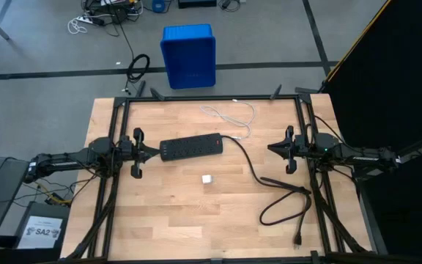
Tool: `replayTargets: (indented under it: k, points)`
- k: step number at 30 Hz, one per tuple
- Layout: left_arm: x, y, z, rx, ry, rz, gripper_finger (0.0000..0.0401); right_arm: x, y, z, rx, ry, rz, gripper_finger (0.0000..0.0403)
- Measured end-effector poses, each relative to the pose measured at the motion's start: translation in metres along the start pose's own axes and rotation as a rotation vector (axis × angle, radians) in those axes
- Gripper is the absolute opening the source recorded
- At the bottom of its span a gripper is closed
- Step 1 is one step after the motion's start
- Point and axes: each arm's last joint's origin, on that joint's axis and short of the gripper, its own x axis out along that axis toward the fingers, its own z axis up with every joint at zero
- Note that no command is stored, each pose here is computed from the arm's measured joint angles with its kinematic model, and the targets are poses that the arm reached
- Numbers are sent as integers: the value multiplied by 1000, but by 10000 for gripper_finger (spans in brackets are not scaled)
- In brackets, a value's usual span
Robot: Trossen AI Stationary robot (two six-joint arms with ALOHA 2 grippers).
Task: Insert USB
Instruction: Return to Home Position
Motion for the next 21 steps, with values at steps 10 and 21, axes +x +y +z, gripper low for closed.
replayTargets:
  k: [10,21]
  points:
    - [0,0,0,0,0,0,1,0,0,0,0,0,0,11]
    - [0,0,0,0,0,0,1,0,0,0,0,0,0,1]
